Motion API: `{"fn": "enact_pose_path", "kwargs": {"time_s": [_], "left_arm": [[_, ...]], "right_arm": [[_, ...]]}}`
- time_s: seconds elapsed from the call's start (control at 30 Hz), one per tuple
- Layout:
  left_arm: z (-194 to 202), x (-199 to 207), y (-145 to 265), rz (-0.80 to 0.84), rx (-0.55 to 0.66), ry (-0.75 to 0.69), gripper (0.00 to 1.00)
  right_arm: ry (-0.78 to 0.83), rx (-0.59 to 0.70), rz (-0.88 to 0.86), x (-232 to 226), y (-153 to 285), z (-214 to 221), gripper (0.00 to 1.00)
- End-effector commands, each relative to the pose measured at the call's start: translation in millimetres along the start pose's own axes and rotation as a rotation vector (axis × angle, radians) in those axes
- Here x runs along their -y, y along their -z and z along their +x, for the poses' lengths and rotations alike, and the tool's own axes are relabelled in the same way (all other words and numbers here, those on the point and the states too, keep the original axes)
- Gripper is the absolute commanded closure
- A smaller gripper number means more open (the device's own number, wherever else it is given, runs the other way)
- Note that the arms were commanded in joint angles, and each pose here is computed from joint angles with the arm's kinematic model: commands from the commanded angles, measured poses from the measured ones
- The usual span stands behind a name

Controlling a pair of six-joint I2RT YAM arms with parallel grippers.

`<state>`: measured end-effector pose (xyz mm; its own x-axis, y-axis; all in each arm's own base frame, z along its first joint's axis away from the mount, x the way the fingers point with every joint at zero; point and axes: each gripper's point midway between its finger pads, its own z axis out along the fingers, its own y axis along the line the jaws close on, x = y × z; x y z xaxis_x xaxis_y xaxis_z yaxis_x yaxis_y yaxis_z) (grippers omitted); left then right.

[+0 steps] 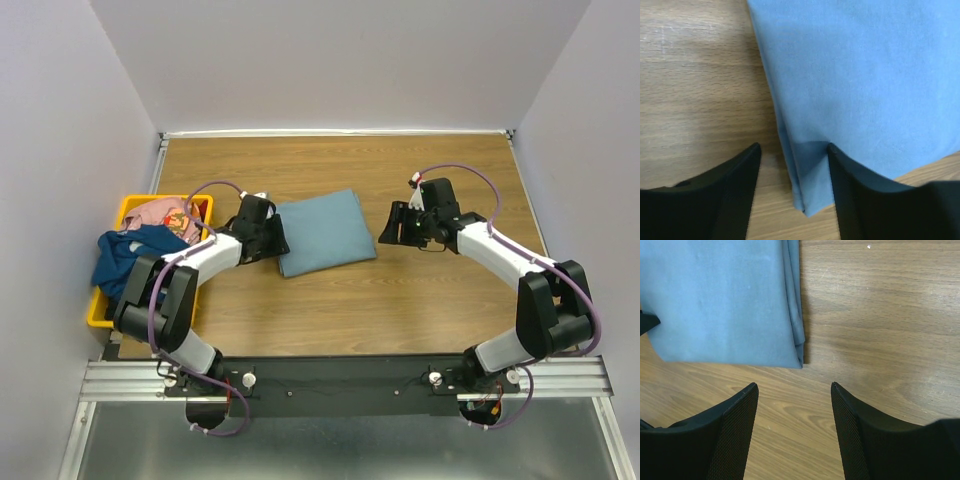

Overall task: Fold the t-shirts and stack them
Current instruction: Neatly place the folded tshirt to the corner

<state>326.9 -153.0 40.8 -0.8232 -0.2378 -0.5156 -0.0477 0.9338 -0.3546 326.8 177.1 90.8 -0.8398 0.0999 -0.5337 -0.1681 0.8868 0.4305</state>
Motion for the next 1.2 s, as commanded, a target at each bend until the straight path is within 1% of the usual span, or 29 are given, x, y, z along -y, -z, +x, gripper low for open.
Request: {"fn": "enact_pose_path", "kwargs": {"time_s": [0.0, 0.03, 0.1, 0.13, 0.17, 0.23, 0.27, 0.3, 0.33, 0.37, 0.43, 0.53, 0.57, 0.6, 0.63, 0.7, 0.73, 0.8, 0.83, 0.9, 0.93, 1.0, 1.03, 1.07, 1.17], "left_arm": [[1.2, 9.1, -6.9, 0.024, -0.025, 0.004, 0.42], [2.7, 7.9, -9.4, 0.019, -0.032, 0.003, 0.47], [2.4, 7.3, -11.8, 0.015, -0.034, 0.003, 0.54], [3.7, 5.5, -14.3, 0.006, -0.04, 0.003, 0.58], [2.8, 5.0, -15.6, 0.004, -0.039, 0.005, 0.71], [-1.1, 3.8, -18.9, -0.011, -0.03, 0.006, 0.79], [-3.3, 3.1, -20.2, -0.016, -0.025, 0.005, 0.87], [-6.2, 2.1, -21.3, -0.022, -0.02, 0.006, 0.92], [-13.3, -1.6, -23.7, -0.033, -0.01, 0.009, 0.94], [-18.2, -3.6, -25.0, -0.038, -0.004, 0.009, 1.0], [-36.9, -8.0, -29.3, -0.057, 0.024, 0.007, 1.0], [-68.5, -31.0, -33.2, -0.146, 0.073, -0.008, 1.0], [-88.7, -41.0, -36.2, -0.182, 0.091, -0.013, 1.0], [-98.5, -46.8, -37.6, -0.204, 0.098, -0.015, 1.0], [-120.4, -50.3, -40.8, -0.231, 0.131, -0.014, 1.0], [-139.5, -64.1, -40.1, -0.277, 0.149, -0.021, 1.0], [-158.9, -65.7, -41.4, -0.294, 0.179, -0.023, 1.0], [-174.9, -74.6, -41.0, -0.326, 0.189, -0.028, 1.0], [-195.0, -82.4, -40.0, -0.355, 0.219, -0.035, 1.0], [-207.3, -95.2, -39.1, -0.396, 0.219, -0.035, 1.0], [-223.1, -105.3, -38.4, -0.421, 0.242, -0.03, 1.0], [-234.3, -116.0, -38.0, -0.44, 0.25, -0.019, 1.0], [-237.9, -129.3, -41.9, -0.456, 0.248, -0.004, 1.0], [-249.7, -129.9, -40.1, -0.451, 0.266, 0.0, 1.0], [-264.8, -141.1, -46.3, -0.469, 0.276, 0.002, 1.0]], "right_arm": [[0.02, 0.003, 0.03, 5.6, 2.9, 3.7, 0.33], [0.023, 0.003, 0.032, 6.1, 2.3, 3.5, 0.33], [0.021, 0.0, 0.033, 6.7, 1.2, 3.3, 0.33], [0.025, 0.002, 0.031, 5.7, 1.4, 2.3, 0.33], [0.025, 0.001, 0.031, 6.1, 0.9, 2.1, 0.33], [0.024, -0.001, 0.031, 6.3, 0.3, 2.1, 0.33], [0.026, -0.004, 0.031, 6.2, -0.1, 3.0, 0.33], [0.027, -0.001, 0.03, 5.9, 0.2, 2.4, 0.33], [0.029, 0.0, 0.033, 6.5, 0.4, 2.5, 0.33], [0.03, 0.002, 0.034, 6.6, 0.8, 2.1, 0.33], [0.033, 0.006, 0.037, 7.2, 1.5, 1.0, 0.33], [0.04, 0.012, 0.041, 7.6, 2.7, 0.1, 0.33], [0.042, 0.015, 0.04, 7.2, 3.4, -0.5, 0.33], [0.043, 0.016, 0.042, 7.9, 3.5, -0.9, 0.33], [0.047, 0.017, 0.041, 7.2, 4.0, -1.2, 0.33], [0.048, 0.019, 0.041, 7.4, 4.2, -2.1, 0.33], [0.052, 0.018, 0.041, 7.0, 3.9, -2.2, 0.33], [0.054, 0.019, 0.039, 6.4, 3.6, -3.3, 0.33], [0.056, 0.02, 0.037, 5.7, 3.3, -4.5, 0.33], [0.059, 0.019, 0.034, 5.1, 2.4, -5.6, 0.33], [0.059, 0.015, 0.035, 5.7, 1.5, -5.0, 0.33], [0.059, 0.011, 0.035, 5.8, 0.5, -4.6, 0.33], [0.06, 0.005, 0.036, 6.3, -1.3, -3.4, 0.33], [0.059, 0.004, 0.034, 6.0, -1.2, -4.1, 0.33], [0.057, -0.009, 0.036, 7.6, -5.8, -2.3, 0.33]]}}
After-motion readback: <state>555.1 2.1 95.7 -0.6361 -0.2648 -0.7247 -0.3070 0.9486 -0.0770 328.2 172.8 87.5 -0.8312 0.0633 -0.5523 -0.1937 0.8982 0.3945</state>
